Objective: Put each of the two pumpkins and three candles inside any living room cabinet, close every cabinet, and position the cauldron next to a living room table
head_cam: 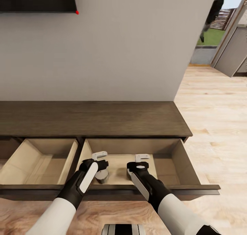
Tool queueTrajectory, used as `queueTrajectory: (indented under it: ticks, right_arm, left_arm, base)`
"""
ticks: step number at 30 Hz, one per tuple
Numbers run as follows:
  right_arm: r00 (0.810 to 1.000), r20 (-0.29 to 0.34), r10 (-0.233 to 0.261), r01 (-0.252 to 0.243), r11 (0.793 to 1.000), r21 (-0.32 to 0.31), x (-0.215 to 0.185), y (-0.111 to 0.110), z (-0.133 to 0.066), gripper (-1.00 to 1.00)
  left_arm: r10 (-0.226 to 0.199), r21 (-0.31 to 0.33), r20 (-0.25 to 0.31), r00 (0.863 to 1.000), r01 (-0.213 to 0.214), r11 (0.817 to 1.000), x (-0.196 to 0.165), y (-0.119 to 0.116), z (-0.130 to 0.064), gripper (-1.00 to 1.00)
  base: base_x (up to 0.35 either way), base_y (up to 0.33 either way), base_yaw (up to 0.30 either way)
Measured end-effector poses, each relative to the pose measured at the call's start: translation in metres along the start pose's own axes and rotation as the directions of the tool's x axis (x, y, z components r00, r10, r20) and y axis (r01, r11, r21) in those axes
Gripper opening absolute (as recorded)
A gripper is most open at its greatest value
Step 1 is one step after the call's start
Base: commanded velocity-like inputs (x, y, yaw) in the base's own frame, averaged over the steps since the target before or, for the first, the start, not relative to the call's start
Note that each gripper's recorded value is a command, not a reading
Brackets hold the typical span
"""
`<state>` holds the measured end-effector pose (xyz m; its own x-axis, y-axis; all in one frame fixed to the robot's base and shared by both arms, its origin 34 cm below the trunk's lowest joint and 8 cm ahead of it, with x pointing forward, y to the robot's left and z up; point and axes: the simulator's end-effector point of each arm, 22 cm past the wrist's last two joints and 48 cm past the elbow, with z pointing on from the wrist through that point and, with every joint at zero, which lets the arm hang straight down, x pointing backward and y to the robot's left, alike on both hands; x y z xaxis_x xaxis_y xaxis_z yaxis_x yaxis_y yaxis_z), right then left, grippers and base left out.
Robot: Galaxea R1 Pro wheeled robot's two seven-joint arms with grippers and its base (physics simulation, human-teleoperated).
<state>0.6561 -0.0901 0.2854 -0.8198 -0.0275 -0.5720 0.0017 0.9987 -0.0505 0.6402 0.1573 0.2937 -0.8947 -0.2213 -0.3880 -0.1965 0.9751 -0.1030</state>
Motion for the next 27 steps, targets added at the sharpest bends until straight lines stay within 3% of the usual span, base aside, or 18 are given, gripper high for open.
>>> queueTrajectory:
  ticks: [27]
  right_arm:
    - [0.994, 0.112, 0.005, -0.005, 1.000, 0.003, -0.056, -0.003, -0.044, 1.00]
  left_arm:
    - [-0.003, 0.032, 0.108, 0.994, -0.001, 0.999, -0.043, -0.012, -0.053, 1.00]
  base:
    - [-0.008, 0.000, 0.000]
